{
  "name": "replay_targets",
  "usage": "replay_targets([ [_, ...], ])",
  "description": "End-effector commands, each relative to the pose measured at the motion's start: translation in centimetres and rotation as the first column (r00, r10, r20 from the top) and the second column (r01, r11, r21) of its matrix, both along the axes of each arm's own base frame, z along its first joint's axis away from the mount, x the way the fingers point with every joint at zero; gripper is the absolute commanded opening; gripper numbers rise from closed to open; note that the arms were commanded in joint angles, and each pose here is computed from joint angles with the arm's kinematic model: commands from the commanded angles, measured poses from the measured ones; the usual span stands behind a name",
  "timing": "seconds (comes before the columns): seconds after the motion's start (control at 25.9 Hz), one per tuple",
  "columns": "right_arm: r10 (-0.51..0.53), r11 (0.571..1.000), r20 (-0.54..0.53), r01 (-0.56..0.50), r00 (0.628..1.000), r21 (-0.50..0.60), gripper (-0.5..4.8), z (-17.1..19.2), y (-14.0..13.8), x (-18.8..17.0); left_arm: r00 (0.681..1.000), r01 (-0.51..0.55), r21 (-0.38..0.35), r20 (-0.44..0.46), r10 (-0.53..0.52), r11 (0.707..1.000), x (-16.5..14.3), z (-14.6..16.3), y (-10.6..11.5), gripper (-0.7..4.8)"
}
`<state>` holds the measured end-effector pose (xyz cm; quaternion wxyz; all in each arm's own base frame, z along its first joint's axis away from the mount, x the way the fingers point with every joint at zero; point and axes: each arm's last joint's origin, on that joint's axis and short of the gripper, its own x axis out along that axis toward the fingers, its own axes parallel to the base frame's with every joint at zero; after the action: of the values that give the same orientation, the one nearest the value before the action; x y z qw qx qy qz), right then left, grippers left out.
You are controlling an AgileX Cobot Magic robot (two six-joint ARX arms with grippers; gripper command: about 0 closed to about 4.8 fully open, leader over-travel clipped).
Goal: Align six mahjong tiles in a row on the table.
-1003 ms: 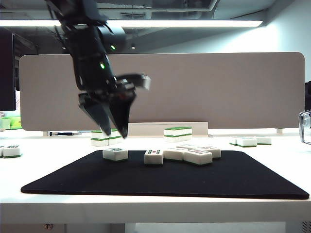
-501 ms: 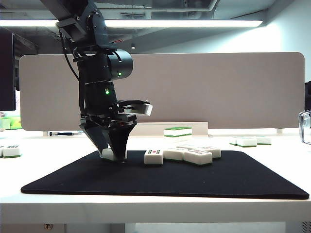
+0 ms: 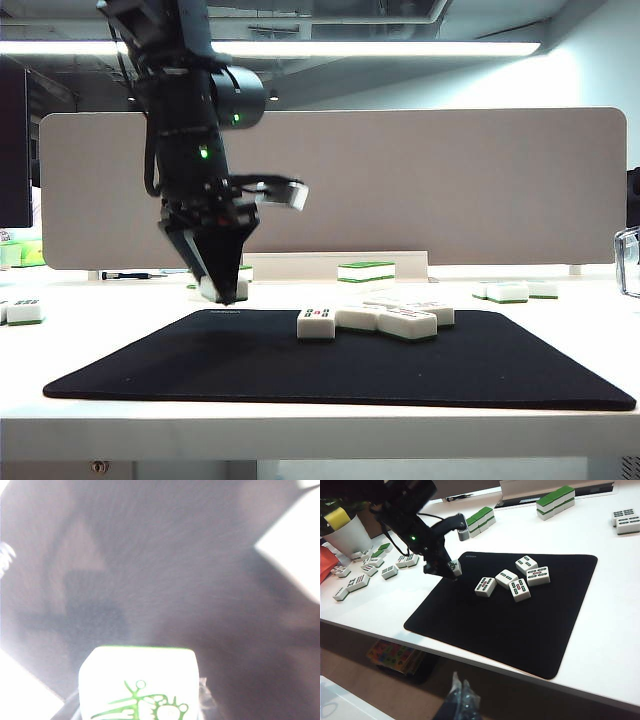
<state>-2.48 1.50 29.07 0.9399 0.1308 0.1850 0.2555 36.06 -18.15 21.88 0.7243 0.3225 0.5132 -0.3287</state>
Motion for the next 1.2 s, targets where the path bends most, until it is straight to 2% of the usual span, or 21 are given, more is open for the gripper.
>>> replay_targets([
  [0.04, 0.003, 1.0, 0.027, -0.003, 1.0, -0.002, -0.01, 0.1, 0.0, -0.2, 0.964, 0.261, -0.011, -0.059, -0.261, 0.965, -1.0, 0.5, 0.2, 1.82],
  [0.12, 0.003, 1.0, 0.027, -0.003, 1.0, -0.002, -0.01, 0.1, 0.0, -0.2, 0.907, 0.416, 0.0, -0.071, -0.415, 0.909, -1.4, 0.4, 0.2, 1.85],
  [0.27, 0.003, 1.0, 0.025, -0.003, 1.0, -0.002, -0.01, 0.1, 0.0, -0.2, 0.845, 0.535, -0.012, -0.013, -0.535, 0.845, -1.0, 0.4, 0.0, 1.85],
  [0.35, 0.004, 1.0, 0.024, -0.004, 1.0, -0.002, -0.01, 0.1, 0.0, -0.2, 0.814, 0.581, 0.005, -0.013, -0.581, 0.814, -0.7, -0.4, -0.2, 1.86],
  [0.46, 0.004, 1.0, 0.024, -0.004, 1.0, -0.001, -0.01, 0.1, 0.0, -0.2, 0.813, 0.58, 0.001, -0.049, -0.579, 0.814, -0.3, -1.7, -0.1, 1.88],
  [0.58, 0.004, 1.0, 0.024, -0.004, 1.0, -0.001, -0.01, 0.1, 0.0, -0.2, 0.813, 0.58, -0.003, -0.054, -0.58, 0.814, -0.1, -2.2, -0.2, 3.03],
  [0.66, 0.003, 1.0, 0.024, -0.003, 1.0, -0.002, -0.01, 0.1, 0.0, -0.2, 0.813, 0.58, -0.003, -0.053, -0.579, 0.815, -0.1, -2.2, -0.2, 3.45],
  [0.81, 0.003, 1.0, 0.024, -0.003, 1.0, -0.002, -0.01, 0.1, 0.0, -0.2, 0.835, 0.549, -0.011, -0.03, -0.549, 0.836, -0.4, -1.3, -0.5, 3.45],
  [0.85, 0.003, 1.0, 0.024, -0.003, 1.0, -0.002, -0.01, 0.1, 0.0, -0.2, 0.831, 0.556, -0.026, -0.014, -0.557, 0.831, -0.6, -0.9, -0.7, 3.45],
  [0.93, 0.003, 1.0, 0.025, -0.003, 1.0, -0.002, -0.01, 0.1, 0.0, -0.2, 0.806, 0.591, -0.083, 0.049, -0.589, 0.802, -1.0, -0.1, -1.9, 3.41],
  [1.0, 0.003, 1.0, 0.025, -0.003, 1.0, -0.002, -0.01, 0.1, 0.0, -0.2, 0.805, 0.593, -0.098, 0.083, -0.587, 0.799, -1.1, 0.0, -2.7, 3.41],
  [1.08, 0.003, 1.0, 0.024, -0.003, 1.0, -0.002, -0.01, 0.1, 0.0, -0.2, 0.777, 0.627, -0.094, 0.148, -0.612, 0.774, -1.3, 0.1, -4.2, 3.4],
  [1.2, 0.003, 1.0, 0.024, -0.003, 1.0, -0.002, -0.01, 0.1, 0.0, -0.2, 0.751, 0.652, -0.091, 0.216, -0.624, 0.753, -1.3, 0.2, -5.5, 3.39],
])
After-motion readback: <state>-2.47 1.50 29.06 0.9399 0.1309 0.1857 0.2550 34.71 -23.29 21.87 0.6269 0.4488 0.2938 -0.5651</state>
